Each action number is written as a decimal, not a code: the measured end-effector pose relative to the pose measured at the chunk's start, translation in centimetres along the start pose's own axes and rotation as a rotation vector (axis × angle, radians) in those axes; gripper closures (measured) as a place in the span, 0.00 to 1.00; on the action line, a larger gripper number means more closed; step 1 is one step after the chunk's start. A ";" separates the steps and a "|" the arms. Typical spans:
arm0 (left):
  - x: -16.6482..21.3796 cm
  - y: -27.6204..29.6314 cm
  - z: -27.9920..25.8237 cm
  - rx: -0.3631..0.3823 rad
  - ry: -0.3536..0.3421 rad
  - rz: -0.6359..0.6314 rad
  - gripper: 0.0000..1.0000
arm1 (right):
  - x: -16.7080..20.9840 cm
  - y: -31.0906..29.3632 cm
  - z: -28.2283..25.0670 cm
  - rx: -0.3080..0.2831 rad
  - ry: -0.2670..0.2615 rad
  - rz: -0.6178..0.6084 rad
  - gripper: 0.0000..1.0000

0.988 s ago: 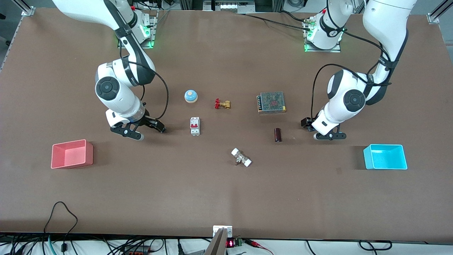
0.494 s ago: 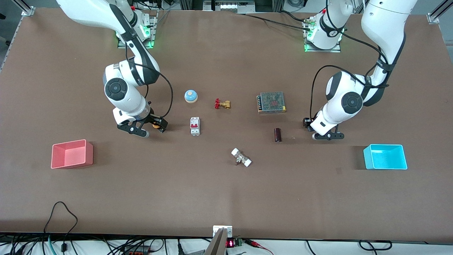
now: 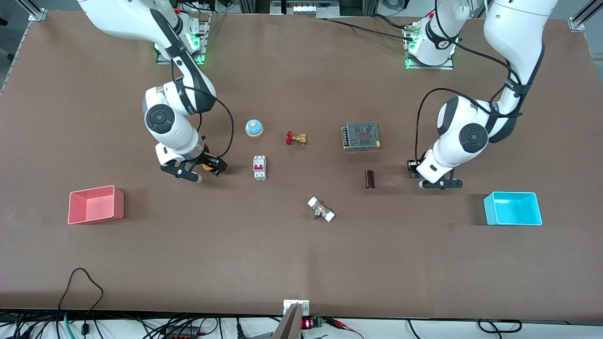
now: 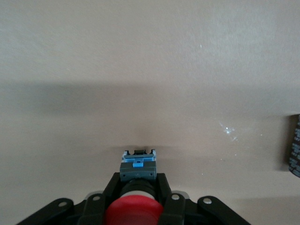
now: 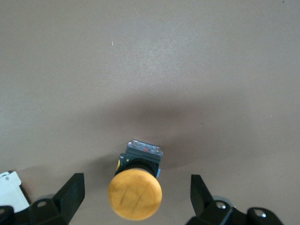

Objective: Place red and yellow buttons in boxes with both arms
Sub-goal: 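Carry the red button to the cyan box while the right gripper carries yellow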

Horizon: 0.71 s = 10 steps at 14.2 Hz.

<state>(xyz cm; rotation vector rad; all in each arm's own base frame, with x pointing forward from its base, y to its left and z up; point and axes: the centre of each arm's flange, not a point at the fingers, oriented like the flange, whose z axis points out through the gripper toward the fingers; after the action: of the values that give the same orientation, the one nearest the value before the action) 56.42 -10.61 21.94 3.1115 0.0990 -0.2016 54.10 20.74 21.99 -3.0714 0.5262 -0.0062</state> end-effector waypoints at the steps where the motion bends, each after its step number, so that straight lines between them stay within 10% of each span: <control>1: 1.0 -0.2 -1.8 0.006 -0.018 -0.008 0.65 | 0.0 0.0 0.2 -0.001 -0.002 0.000 0.00; 10: 6.9 -10.1 -14.4 0.082 0.019 -0.094 0.65 | 0.0 0.0 0.4 -0.002 -0.003 0.001 0.47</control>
<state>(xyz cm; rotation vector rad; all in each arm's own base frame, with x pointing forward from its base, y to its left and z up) 64.43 0.27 35.14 3.1934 0.2441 -0.1820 54.05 20.73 21.61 -3.0728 0.5278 -0.0006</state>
